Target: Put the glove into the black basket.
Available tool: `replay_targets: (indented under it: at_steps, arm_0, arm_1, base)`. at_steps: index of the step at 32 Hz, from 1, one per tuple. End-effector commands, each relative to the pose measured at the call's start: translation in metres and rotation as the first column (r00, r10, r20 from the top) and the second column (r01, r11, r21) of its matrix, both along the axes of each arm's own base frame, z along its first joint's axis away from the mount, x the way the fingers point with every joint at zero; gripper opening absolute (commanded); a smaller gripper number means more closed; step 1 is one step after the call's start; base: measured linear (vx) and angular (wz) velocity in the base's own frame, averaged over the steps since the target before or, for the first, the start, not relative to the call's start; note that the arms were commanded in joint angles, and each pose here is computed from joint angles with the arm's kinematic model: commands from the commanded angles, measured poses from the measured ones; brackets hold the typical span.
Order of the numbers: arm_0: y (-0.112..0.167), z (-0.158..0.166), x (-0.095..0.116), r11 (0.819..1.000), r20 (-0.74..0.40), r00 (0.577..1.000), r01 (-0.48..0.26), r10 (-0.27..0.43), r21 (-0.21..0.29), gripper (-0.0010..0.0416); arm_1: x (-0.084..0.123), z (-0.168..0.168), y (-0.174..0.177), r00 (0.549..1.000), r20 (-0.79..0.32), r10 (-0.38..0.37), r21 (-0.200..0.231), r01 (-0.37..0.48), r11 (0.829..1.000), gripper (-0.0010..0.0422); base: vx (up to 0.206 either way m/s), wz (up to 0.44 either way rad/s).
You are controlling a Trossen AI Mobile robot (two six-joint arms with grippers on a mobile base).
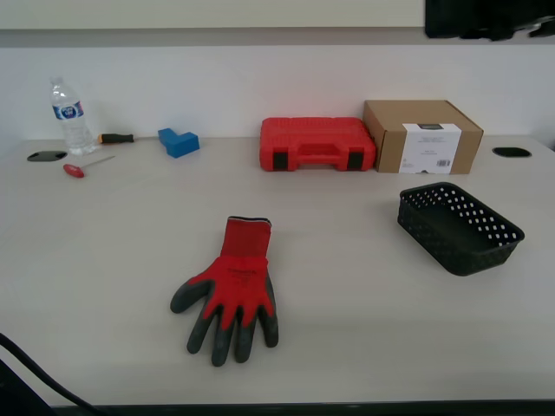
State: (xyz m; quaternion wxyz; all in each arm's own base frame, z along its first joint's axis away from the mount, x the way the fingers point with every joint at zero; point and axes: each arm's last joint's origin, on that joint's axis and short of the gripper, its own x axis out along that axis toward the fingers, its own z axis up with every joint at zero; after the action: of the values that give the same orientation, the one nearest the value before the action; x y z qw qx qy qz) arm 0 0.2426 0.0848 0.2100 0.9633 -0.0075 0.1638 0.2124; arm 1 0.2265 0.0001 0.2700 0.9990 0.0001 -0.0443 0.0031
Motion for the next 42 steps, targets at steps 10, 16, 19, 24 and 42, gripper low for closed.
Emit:
replay_targets:
  at_steps: [10, 16, 19, 24, 42]
  arm_0:
    - [0.120, -0.071, 0.063, 0.955, -0.436, 0.875, -0.279, 0.210, -0.102, 0.0001]
    - [0.162, -0.105, 0.067, 0.888, -0.562, 0.735, -0.460, 0.378, -0.004, 0.0001]
    - [0.182, -0.116, 0.065, 0.853, -0.581, 0.684, -0.520, 0.440, 0.034, 0.0001]
    - [0.214, -0.141, 0.068, 0.825, -0.646, 0.622, -0.564, 0.442, 0.022, 0.0001]
    - [0.249, -0.203, 0.080, 0.831, -0.883, 0.422, -0.551, 0.204, -0.071, 0.0024]
  arm_1:
    - [0.000, 0.000, 0.000, 1.000, 0.003, 0.001, 0.000, -0.001, 1.000, 0.0000]
    - [0.000, 0.000, 0.000, 1.000, 0.002, 0.001, 0.000, -0.001, 1.000, 0.0000]
    - [0.000, 0.001, 0.000, 1.000, 0.003, 0.002, 0.000, -0.002, 1.000, 0.0000]
    - [0.000, 0.000, 0.000, 1.000, 0.002, 0.006, -0.001, -0.006, 1.000, 0.0000]
    - [0.000, 0.000, 0.000, 1.000, 0.000, 0.006, -0.001, -0.006, 1.000, 0.0000]
  base:
    - [0.000, 0.000]
    - [0.000, 0.000]
    - [0.000, 0.000]
    - [0.000, 0.000]
    - [0.000, 0.000]
